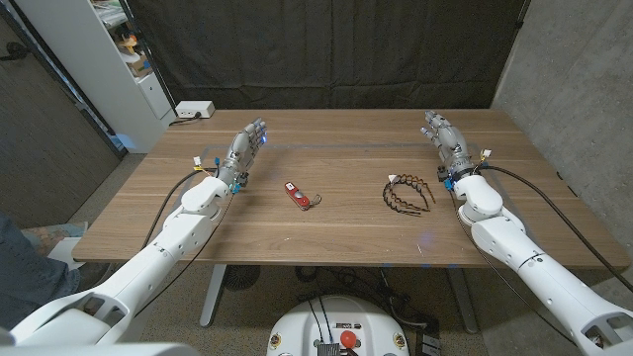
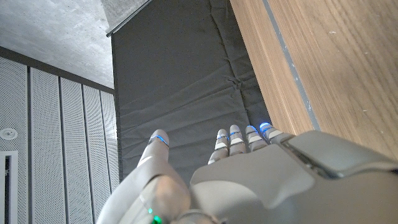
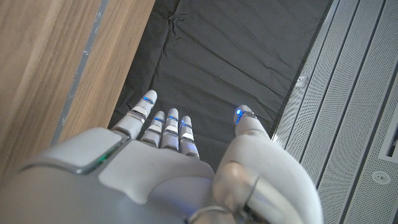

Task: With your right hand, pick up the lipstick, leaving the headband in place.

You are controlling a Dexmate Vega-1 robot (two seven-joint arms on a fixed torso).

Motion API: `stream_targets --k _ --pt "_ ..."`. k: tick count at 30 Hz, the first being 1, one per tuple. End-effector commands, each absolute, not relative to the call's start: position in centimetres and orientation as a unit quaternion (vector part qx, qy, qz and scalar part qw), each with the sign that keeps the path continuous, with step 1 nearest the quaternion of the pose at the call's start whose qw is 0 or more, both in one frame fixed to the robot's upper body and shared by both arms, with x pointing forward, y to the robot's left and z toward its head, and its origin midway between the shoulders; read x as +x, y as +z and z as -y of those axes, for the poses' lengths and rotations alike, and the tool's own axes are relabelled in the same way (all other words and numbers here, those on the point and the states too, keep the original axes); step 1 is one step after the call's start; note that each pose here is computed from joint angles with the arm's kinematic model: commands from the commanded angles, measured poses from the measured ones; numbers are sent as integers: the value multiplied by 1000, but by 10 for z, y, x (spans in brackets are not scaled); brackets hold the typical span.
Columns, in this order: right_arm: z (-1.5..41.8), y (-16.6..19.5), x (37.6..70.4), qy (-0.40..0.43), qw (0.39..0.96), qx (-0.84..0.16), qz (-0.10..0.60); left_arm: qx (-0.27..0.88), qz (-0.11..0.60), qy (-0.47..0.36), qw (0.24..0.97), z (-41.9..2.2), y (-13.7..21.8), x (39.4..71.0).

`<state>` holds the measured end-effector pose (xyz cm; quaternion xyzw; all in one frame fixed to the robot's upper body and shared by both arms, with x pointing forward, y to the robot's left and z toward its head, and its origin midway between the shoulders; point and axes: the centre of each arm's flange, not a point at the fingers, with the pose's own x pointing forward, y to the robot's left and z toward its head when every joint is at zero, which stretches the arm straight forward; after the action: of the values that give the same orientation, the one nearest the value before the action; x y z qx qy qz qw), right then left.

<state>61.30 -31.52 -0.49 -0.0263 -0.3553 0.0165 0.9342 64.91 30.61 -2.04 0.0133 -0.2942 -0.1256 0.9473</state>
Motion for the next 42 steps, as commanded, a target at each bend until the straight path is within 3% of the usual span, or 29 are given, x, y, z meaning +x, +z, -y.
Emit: stream_targets --k 1,42 --pt "325 4 613 3 930 -25 366 15 288 -124 949 -306 -21 651" --pt "350 11 605 -39 926 -27 374 23 290 -130 948 -308 -13 655"
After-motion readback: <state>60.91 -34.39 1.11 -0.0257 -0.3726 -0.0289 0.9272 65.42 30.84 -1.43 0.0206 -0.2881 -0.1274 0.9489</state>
